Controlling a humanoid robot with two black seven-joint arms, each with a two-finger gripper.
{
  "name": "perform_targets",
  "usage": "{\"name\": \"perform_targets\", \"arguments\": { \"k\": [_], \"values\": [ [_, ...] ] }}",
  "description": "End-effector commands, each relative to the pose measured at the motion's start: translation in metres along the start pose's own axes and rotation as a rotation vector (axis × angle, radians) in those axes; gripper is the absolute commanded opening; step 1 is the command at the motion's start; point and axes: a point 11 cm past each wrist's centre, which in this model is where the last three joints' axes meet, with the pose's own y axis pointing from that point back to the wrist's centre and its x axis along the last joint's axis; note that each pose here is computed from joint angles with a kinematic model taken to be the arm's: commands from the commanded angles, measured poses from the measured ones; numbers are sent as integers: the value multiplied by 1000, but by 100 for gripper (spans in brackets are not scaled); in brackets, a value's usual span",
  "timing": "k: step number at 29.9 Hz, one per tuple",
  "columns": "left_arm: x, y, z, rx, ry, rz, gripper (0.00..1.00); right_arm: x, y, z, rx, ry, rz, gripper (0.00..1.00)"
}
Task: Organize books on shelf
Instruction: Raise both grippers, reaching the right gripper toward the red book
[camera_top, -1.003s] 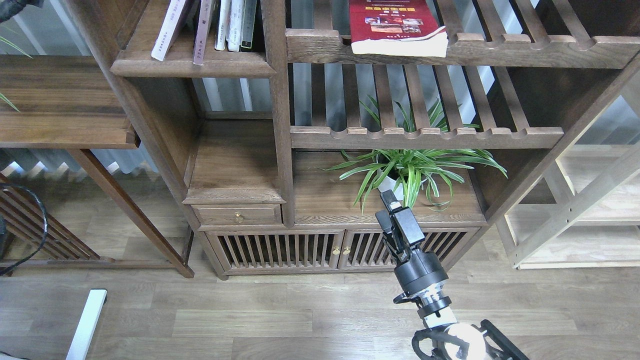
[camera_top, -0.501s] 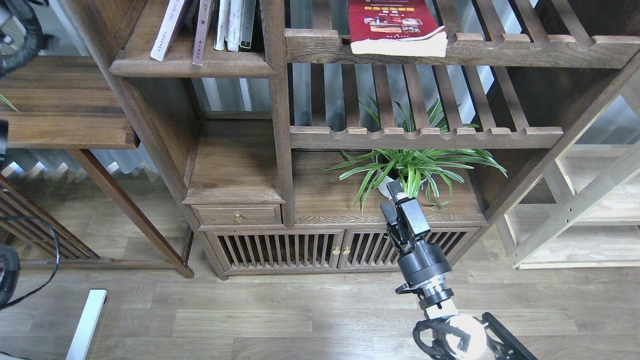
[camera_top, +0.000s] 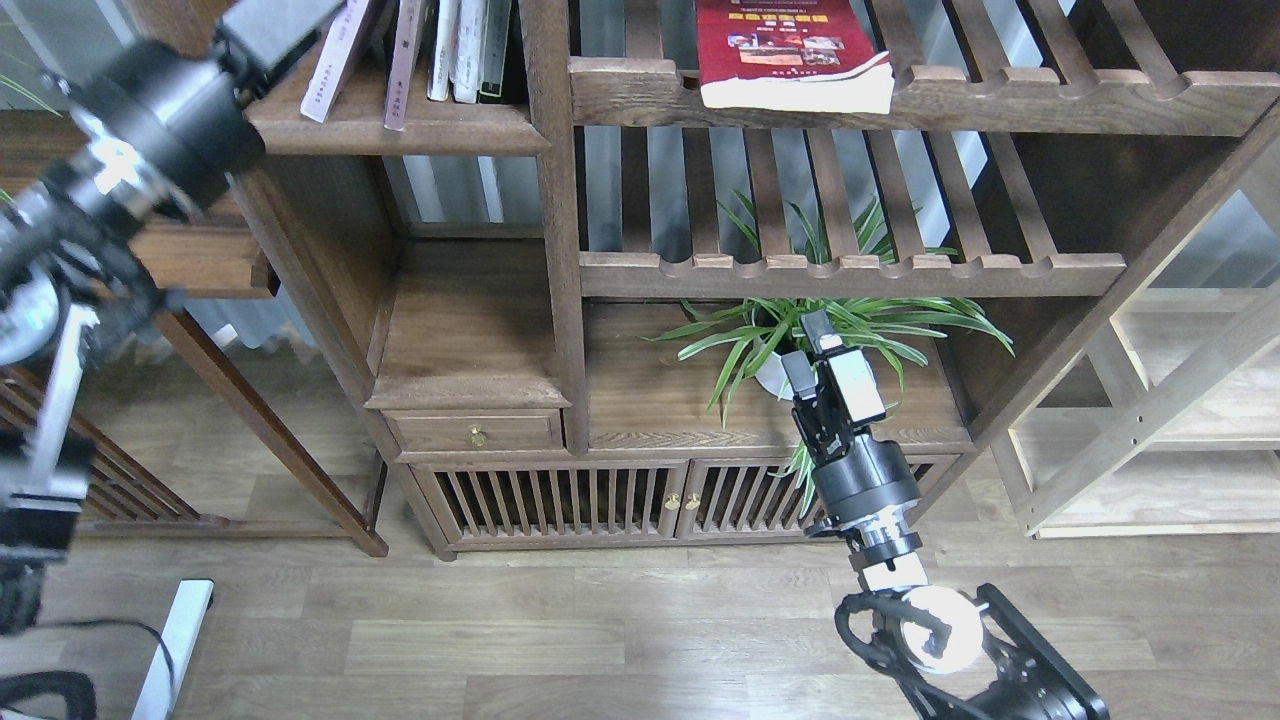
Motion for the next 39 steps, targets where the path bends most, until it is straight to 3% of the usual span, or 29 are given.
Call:
{"name": "perform_targets", "arguments": {
  "k": [1,16,28,39],
  "values": [
    [12,10,-20,-21,91,6,99,-7,-10,1,-8,4,-27,99],
    [45,62,-84,-18,212,34,99,-61,-75,-6,-15,0,-206,99],
    [63,94,-108,-3,246,100,99,-74,-89,12,-84,11,-241,99],
    [68,122,-120,-13,237,100,99,-66,-111,1,-64,61,-147,99]
  ]
}}
